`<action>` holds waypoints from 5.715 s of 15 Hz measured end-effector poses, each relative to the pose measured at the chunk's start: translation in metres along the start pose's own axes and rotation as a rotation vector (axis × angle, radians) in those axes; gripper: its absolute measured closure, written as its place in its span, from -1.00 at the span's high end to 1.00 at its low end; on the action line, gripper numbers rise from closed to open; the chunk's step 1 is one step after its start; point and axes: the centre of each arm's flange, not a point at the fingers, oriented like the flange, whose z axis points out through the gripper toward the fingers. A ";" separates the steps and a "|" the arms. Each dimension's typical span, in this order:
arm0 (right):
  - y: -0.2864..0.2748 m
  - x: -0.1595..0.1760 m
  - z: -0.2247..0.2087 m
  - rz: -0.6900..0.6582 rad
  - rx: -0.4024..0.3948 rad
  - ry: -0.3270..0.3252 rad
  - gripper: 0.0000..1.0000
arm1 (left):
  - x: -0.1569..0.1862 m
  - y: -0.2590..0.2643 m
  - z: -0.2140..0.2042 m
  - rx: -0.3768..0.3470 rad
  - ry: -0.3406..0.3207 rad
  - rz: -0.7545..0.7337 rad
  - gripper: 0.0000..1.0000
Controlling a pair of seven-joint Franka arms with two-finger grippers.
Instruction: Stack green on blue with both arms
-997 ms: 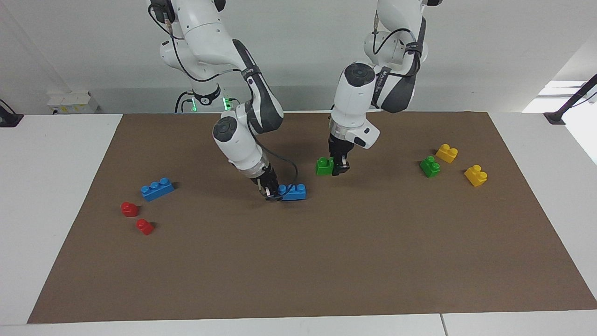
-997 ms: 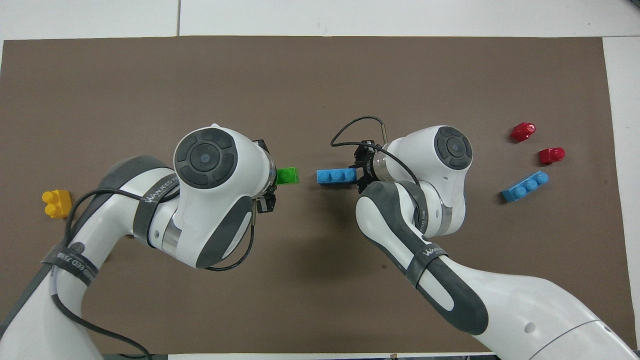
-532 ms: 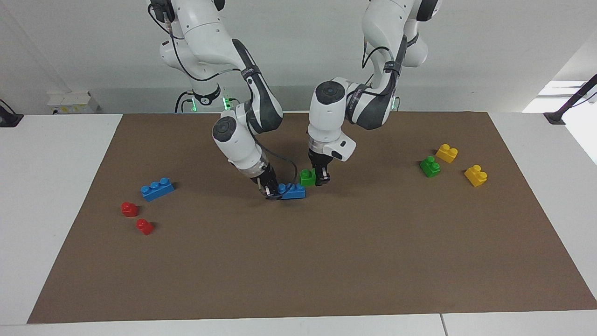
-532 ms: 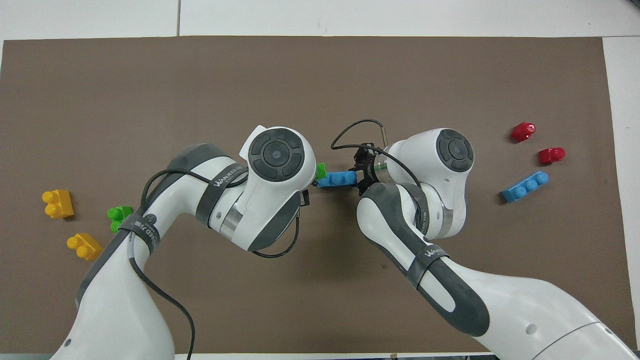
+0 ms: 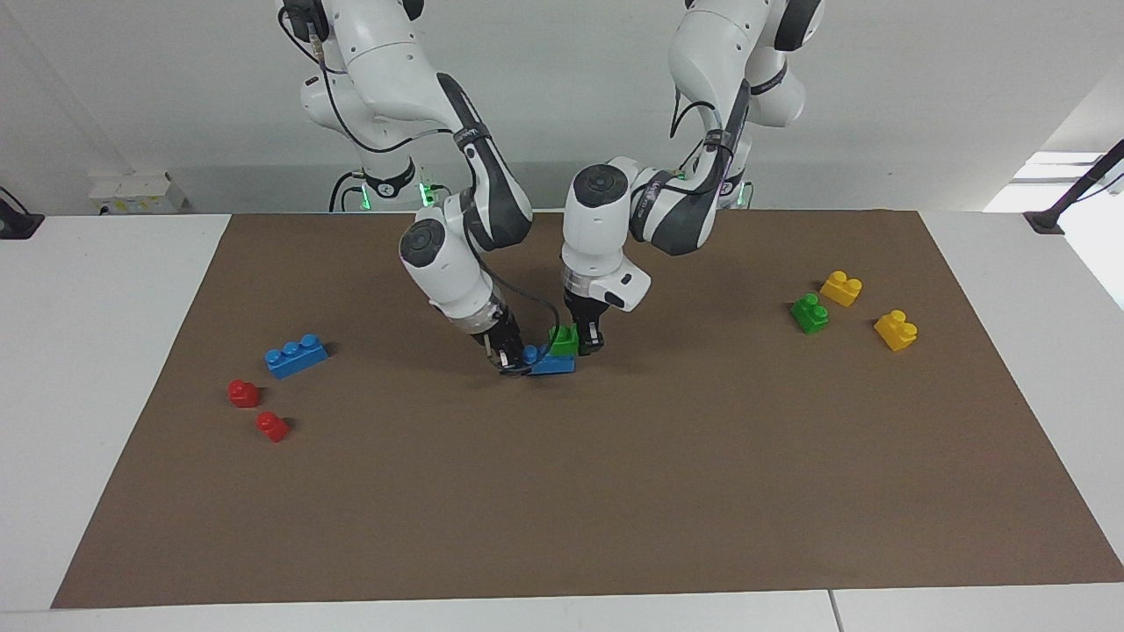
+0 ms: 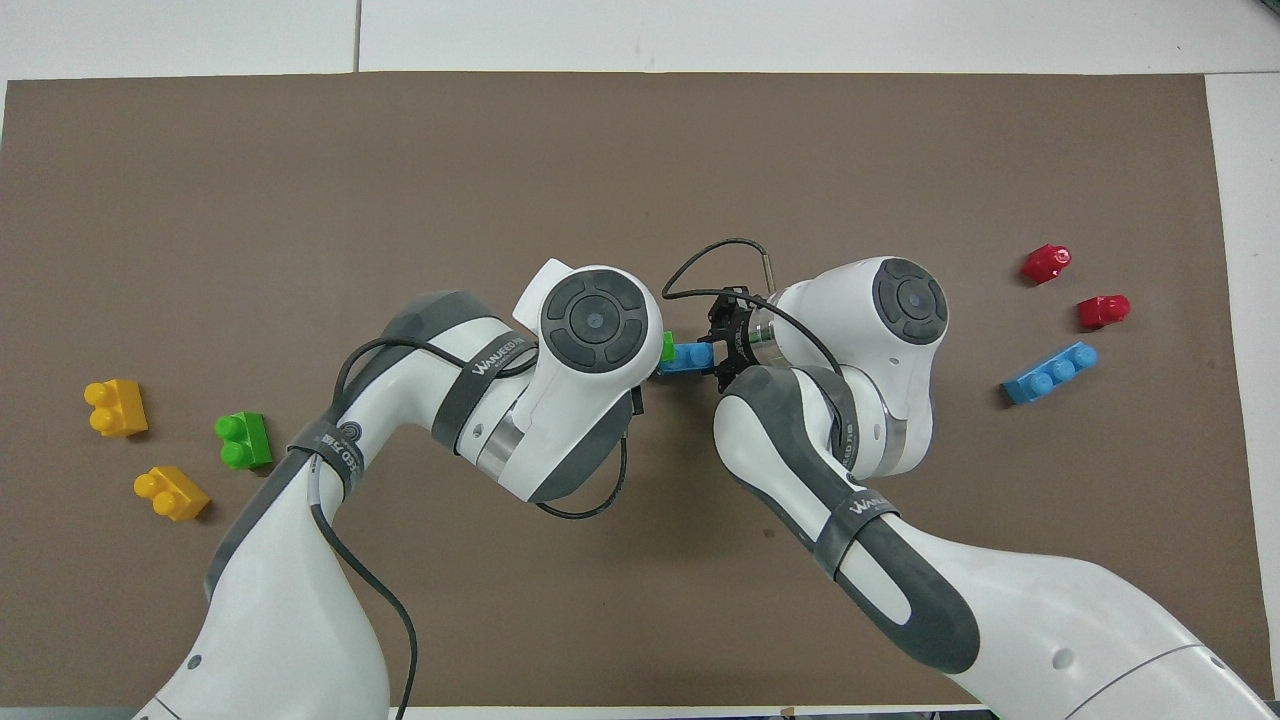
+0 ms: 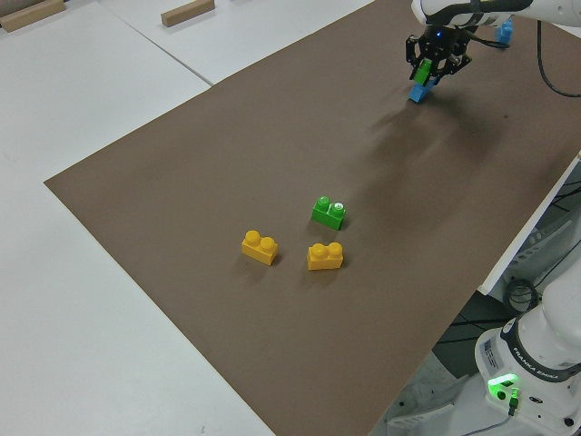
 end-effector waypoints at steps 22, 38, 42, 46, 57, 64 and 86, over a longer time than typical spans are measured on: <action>0.006 0.011 0.008 -0.004 -0.005 -0.024 -0.30 | -0.019 -0.016 0.020 -0.028 0.023 0.051 -0.31; 0.006 0.012 0.008 -0.004 -0.006 -0.024 -0.30 | -0.017 -0.020 0.037 -0.020 0.035 0.073 1.00; 0.006 0.012 0.008 -0.004 -0.005 -0.024 -0.30 | -0.005 -0.007 0.036 -0.024 0.049 0.200 1.00; 0.006 0.012 0.008 -0.004 -0.005 -0.024 -0.30 | 0.027 0.022 0.019 -0.035 0.054 0.374 1.00; 0.004 0.011 0.006 -0.003 0.000 -0.026 0.60 | 0.135 0.080 -0.051 0.025 0.113 0.755 1.00; -0.001 0.024 -0.001 0.021 0.007 -0.027 0.74 | 0.224 0.104 -0.101 0.086 0.088 0.967 1.00; -0.037 0.125 -0.215 -0.775 0.018 0.216 0.81 | 0.412 0.101 -0.197 0.132 -0.031 1.701 1.00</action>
